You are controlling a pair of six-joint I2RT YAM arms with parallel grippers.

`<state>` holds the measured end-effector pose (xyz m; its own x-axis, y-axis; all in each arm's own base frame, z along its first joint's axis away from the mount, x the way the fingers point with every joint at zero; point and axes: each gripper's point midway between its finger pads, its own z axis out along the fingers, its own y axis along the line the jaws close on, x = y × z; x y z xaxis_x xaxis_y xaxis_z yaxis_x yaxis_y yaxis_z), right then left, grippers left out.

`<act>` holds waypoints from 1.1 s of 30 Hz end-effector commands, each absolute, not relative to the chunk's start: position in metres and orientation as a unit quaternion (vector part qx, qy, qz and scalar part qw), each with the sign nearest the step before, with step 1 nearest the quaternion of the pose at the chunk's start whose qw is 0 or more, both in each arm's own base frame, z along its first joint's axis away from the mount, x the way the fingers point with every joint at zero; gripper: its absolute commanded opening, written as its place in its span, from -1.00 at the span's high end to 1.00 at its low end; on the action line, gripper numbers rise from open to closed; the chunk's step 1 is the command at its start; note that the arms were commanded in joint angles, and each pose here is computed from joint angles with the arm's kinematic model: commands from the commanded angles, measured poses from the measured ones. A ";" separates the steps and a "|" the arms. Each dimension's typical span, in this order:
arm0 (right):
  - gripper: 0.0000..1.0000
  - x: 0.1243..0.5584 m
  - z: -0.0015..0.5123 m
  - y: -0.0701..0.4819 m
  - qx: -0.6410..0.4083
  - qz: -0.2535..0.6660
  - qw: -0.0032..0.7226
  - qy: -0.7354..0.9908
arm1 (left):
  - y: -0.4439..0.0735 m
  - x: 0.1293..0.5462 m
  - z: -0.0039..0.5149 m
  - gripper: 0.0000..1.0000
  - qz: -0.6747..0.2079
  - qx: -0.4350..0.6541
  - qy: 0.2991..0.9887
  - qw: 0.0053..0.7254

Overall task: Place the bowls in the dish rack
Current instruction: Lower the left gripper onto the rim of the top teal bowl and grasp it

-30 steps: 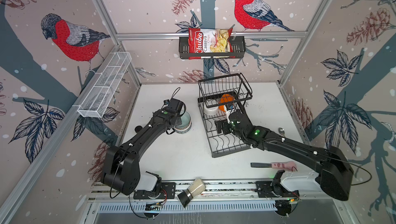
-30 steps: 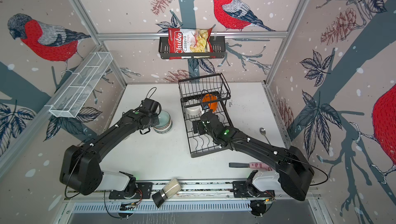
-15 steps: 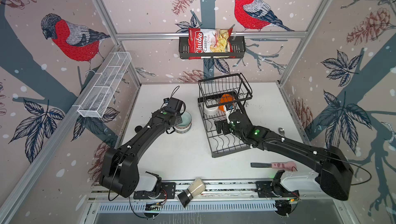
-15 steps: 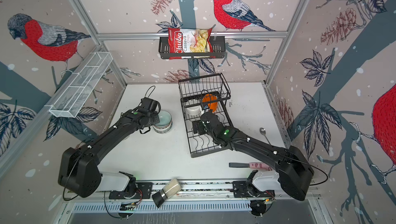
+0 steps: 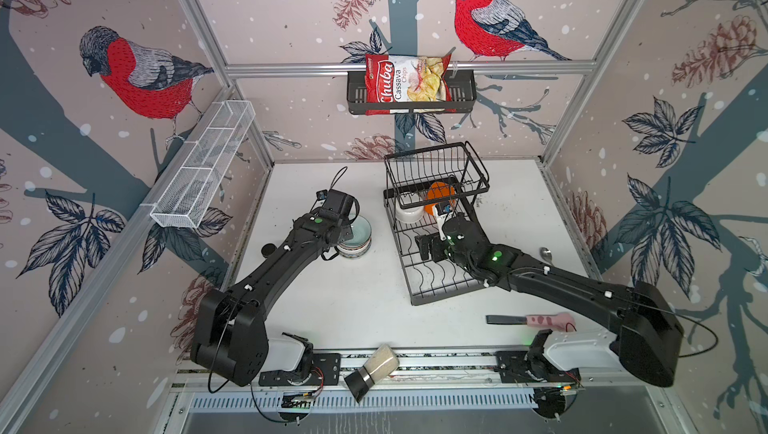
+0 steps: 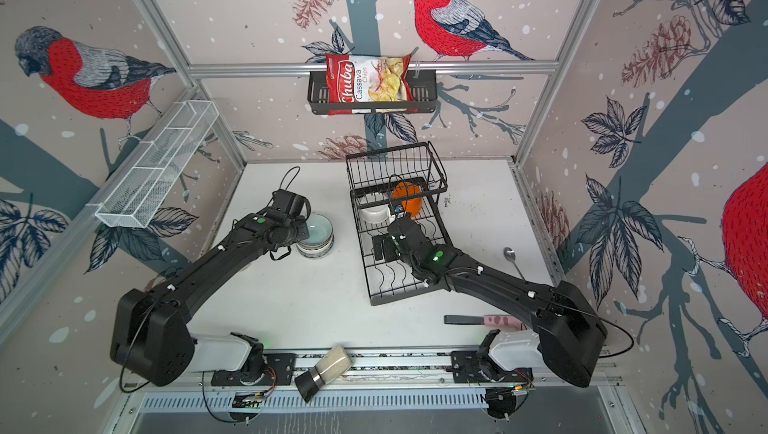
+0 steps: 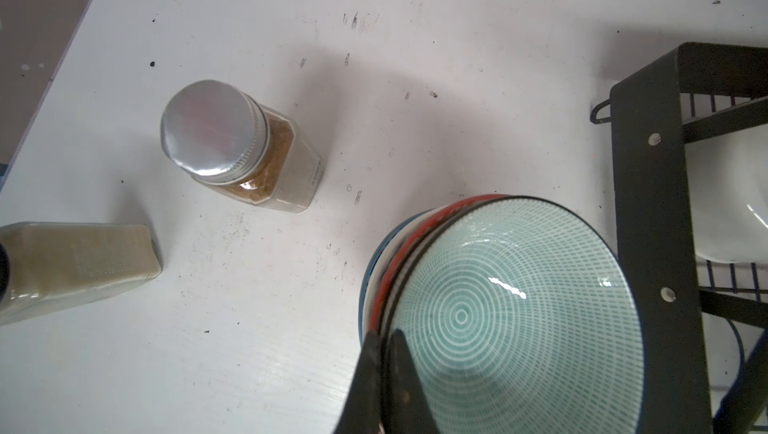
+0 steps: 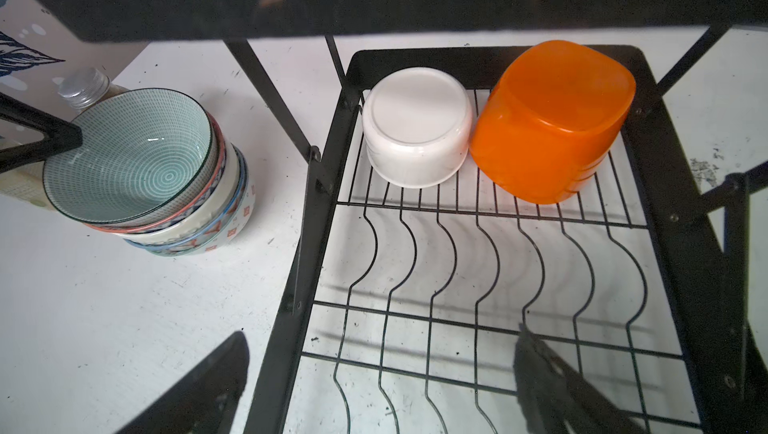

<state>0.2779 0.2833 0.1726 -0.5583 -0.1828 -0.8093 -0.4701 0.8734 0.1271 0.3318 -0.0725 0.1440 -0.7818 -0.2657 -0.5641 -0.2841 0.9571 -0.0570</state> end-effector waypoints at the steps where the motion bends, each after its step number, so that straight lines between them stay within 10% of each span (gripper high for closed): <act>1: -0.97 0.279 0.177 0.288 -0.181 0.180 0.436 0.863 | -0.066 0.328 0.146 1.00 0.031 -0.140 0.943 0.300; 33: -0.95 0.277 0.169 0.299 -0.195 0.187 0.422 0.865 | -0.076 0.332 0.159 1.00 -0.013 -0.130 0.932 0.338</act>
<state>0.2744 0.2922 0.1601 -0.5798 -0.2115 -0.7869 -0.4937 0.8594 0.1328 0.3237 -0.0724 0.1529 -0.7565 -0.2485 -0.6049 -0.2434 0.9655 -0.0923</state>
